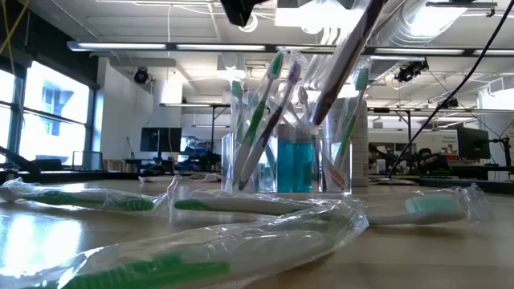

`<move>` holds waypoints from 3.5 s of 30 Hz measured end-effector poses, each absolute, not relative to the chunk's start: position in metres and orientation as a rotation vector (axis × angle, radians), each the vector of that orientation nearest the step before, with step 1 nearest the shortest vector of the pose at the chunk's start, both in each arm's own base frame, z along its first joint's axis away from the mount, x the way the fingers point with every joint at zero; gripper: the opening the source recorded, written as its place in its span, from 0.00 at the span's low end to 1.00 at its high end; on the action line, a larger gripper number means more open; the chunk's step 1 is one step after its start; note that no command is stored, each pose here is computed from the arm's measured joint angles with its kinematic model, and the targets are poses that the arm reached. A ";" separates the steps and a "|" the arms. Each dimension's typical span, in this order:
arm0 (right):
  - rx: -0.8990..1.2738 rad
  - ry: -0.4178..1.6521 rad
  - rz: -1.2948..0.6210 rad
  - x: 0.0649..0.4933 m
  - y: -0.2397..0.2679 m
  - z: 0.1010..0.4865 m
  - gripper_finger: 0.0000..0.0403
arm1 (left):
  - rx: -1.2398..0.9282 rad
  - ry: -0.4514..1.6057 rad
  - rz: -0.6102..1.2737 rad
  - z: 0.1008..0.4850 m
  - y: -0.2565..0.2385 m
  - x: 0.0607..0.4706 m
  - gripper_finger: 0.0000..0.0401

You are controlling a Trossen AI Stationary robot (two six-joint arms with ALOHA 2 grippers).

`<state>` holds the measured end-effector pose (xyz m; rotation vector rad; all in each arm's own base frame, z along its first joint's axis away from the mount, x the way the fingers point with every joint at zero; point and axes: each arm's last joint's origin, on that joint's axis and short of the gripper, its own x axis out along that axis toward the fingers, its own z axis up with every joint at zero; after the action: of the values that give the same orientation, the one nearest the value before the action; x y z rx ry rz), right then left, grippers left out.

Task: Pick & Place toothbrushing station
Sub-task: Put the violet toothbrush into the transparent organizer, then put the green toothbrush into the transparent organizer

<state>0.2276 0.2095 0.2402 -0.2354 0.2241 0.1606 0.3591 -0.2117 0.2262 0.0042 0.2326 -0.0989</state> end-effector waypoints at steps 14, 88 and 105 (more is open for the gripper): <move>-0.190 0.224 -0.235 0.202 0.173 0.271 0.04 | -0.041 0.375 -0.083 0.212 -0.210 0.355 0.50; -0.222 0.399 0.506 0.219 0.151 0.269 0.53 | -0.043 0.470 -0.058 0.203 -0.208 0.351 0.50; -0.227 0.590 0.261 0.250 0.195 0.180 0.53 | -0.047 0.503 -0.049 0.200 -0.207 0.350 0.50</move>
<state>0.2501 0.1950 0.1799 -0.2267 0.5896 0.2614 0.3500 -0.2065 0.2001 -0.0471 0.5025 -0.0492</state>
